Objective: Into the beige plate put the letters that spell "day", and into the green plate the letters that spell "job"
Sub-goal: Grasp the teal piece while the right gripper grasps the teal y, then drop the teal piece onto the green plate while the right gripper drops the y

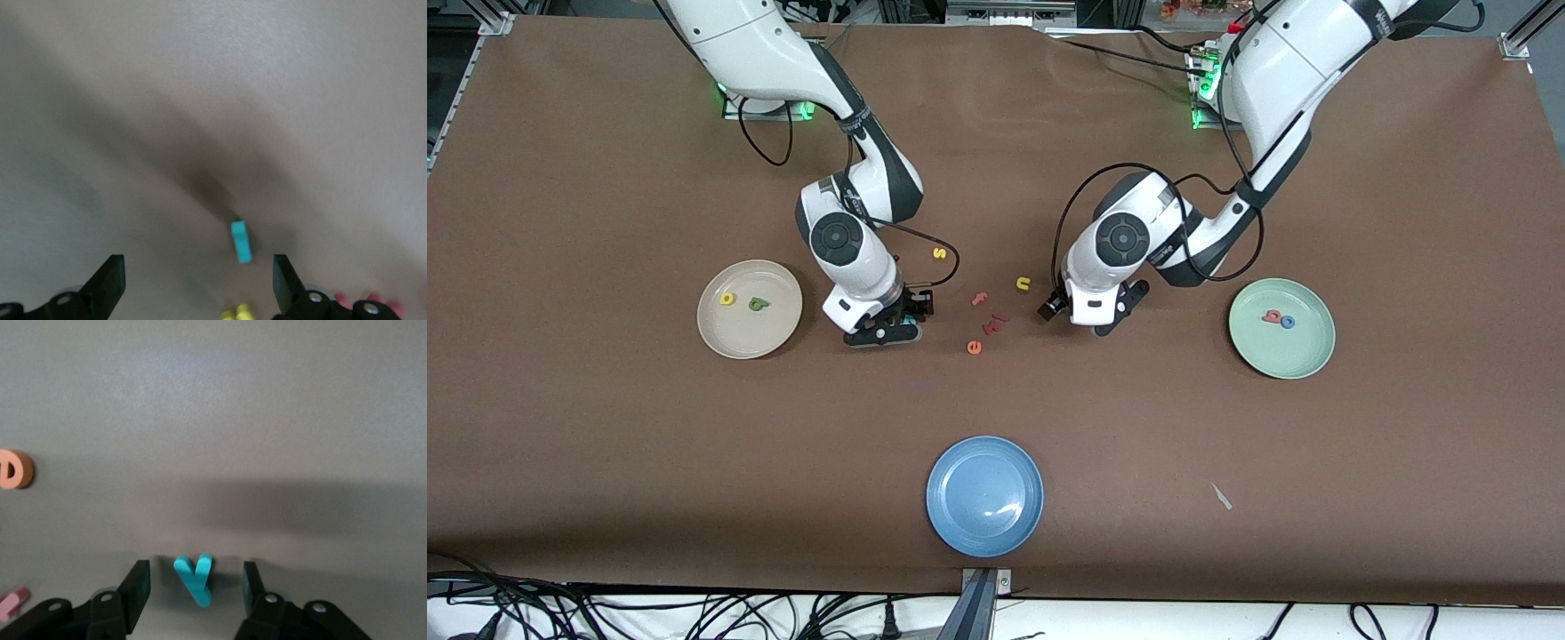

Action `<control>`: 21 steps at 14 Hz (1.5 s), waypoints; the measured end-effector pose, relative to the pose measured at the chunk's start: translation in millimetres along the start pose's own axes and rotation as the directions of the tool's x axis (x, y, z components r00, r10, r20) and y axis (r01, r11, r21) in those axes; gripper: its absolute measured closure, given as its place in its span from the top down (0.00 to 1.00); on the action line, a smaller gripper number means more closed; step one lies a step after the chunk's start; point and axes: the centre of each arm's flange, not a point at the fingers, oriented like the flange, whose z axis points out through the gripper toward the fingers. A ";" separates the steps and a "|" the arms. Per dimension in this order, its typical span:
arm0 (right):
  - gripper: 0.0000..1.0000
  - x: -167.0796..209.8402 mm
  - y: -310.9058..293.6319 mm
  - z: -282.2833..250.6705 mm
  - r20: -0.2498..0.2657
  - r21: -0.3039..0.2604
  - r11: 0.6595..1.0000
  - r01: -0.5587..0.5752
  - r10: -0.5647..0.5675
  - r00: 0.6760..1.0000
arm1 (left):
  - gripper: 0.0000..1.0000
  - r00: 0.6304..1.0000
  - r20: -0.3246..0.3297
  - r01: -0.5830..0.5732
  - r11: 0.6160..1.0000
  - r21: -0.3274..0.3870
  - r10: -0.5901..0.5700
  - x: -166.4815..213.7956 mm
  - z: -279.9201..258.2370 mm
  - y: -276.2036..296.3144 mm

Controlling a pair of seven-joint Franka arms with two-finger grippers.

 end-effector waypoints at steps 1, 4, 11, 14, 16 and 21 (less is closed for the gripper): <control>0.62 0.8 0.9 -0.4 -0.003 0.000 1.000 -0.002 0.002 1.000 | 0.96 0.999 -0.010 0.046 0.999 -0.011 -0.047 -0.7 3.1 1.5; 0.55 -0.5 -1.9 2.4 -0.008 0.002 1.000 0.003 -0.003 1.000 | 0.92 0.991 -0.007 0.134 0.990 -0.040 -0.135 1.7 1.7 11.3; 0.26 -1.2 -4.8 5.6 -0.018 0.001 1.000 0.012 -0.012 1.000 | 0.64 0.985 -0.029 0.169 0.985 -0.033 -0.170 5.1 23.1 22.0; 0.26 3.1 0.2 1.5 -0.024 -0.005 1.000 0.007 -0.007 1.000 | 0.27 0.986 -0.034 0.162 0.986 -0.047 -0.164 6.0 18.2 26.2; 0.26 14.8 19.8 -12.6 -0.018 -0.029 1.000 -0.004 0.003 1.000 | 0.07 0.990 -0.044 0.129 0.990 -0.056 -0.131 7.5 14.6 28.9; 0.26 39.7 111.0 -82.2 0.066 -0.096 0.994 0.050 -0.043 0.997 | 0.07 0.990 -0.085 -0.110 0.993 0.032 0.112 51.9 -27.1 24.8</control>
